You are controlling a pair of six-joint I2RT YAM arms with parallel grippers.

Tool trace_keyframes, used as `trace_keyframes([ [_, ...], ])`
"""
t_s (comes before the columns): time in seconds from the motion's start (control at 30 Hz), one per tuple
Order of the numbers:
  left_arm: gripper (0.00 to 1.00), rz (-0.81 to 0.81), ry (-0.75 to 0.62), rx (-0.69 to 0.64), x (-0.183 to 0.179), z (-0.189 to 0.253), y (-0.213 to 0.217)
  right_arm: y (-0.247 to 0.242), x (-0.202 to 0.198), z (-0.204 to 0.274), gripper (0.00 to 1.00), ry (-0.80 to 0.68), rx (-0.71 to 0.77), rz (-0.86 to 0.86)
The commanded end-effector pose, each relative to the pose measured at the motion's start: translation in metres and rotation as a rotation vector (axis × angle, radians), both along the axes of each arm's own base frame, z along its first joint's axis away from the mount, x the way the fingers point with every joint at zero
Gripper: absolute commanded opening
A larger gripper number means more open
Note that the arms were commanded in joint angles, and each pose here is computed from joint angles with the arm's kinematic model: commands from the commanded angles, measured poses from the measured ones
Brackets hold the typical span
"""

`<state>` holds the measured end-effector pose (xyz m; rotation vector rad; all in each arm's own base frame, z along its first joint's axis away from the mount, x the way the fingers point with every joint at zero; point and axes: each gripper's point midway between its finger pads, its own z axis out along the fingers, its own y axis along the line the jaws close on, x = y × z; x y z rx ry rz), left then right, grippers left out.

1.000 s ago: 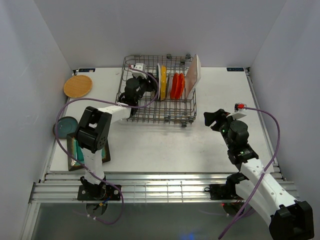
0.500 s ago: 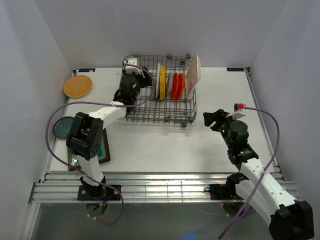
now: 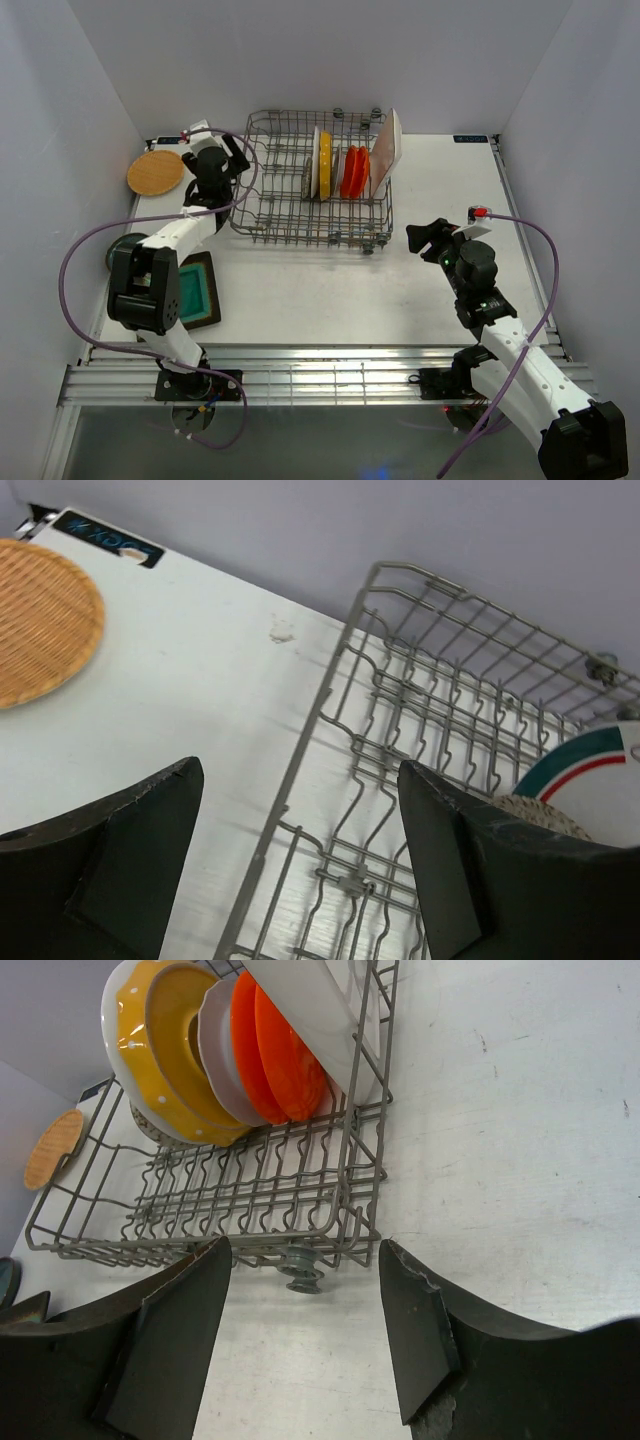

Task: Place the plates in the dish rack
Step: Insert the plate into the dish rack, then pick up the plate from the corner of the board.

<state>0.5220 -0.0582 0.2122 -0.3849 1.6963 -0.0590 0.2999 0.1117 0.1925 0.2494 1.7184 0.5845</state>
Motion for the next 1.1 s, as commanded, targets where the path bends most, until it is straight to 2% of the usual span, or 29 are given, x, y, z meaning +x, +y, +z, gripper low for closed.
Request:
trace_keyframes([
  [0.0, 0.89, 0.112, -0.011, -0.093, -0.016, 0.008, 0.03, 0.003, 0.004, 0.023, 0.67, -0.066, 0.012, 0.009],
  [0.17, 0.89, 0.143, 0.036, -0.157, -0.019, -0.012, 0.048, 0.003, 0.005, 0.022, 0.67, -0.063, 0.009, 0.006],
  [0.23, 0.89, 0.198, 0.089, -0.225, -0.018, -0.029, 0.066, 0.003, 0.005, 0.021, 0.67, -0.062, 0.009, 0.006],
  [0.27, 0.89, 0.192, 0.113, -0.277, -0.017, -0.035, 0.067, 0.002, 0.006, 0.021, 0.66, -0.062, 0.009, 0.006],
  [0.33, 0.88, 0.274, 0.171, -0.416, -0.015, -0.057, 0.097, 0.006, 0.005, 0.02, 0.67, -0.06, 0.01, 0.023],
  [0.37, 0.87, 0.253, 0.193, -0.476, -0.014, -0.064, 0.096, 0.006, 0.005, 0.021, 0.67, -0.064, 0.012, 0.024],
  [0.4, 0.86, 0.278, 0.178, -0.544, -0.012, -0.069, 0.109, 0.006, 0.005, 0.02, 0.66, -0.063, 0.011, 0.024],
  [0.53, 0.84, 0.282, 0.141, -0.677, -0.018, -0.087, 0.123, 0.007, 0.005, 0.019, 0.67, -0.06, 0.011, 0.029],
  [0.73, 0.85, 0.375, 0.149, -0.754, -0.017, -0.111, 0.155, 0.009, 0.005, 0.019, 0.67, -0.057, 0.014, 0.036],
  [0.9, 0.84, 0.411, 0.064, -0.782, -0.008, -0.108, 0.166, 0.01, 0.005, 0.019, 0.67, -0.058, 0.018, 0.045],
  [1.07, 0.84, 0.439, 0.04, -0.824, 0.002, -0.122, 0.175, 0.011, 0.003, 0.022, 0.67, -0.064, 0.024, 0.052],
])
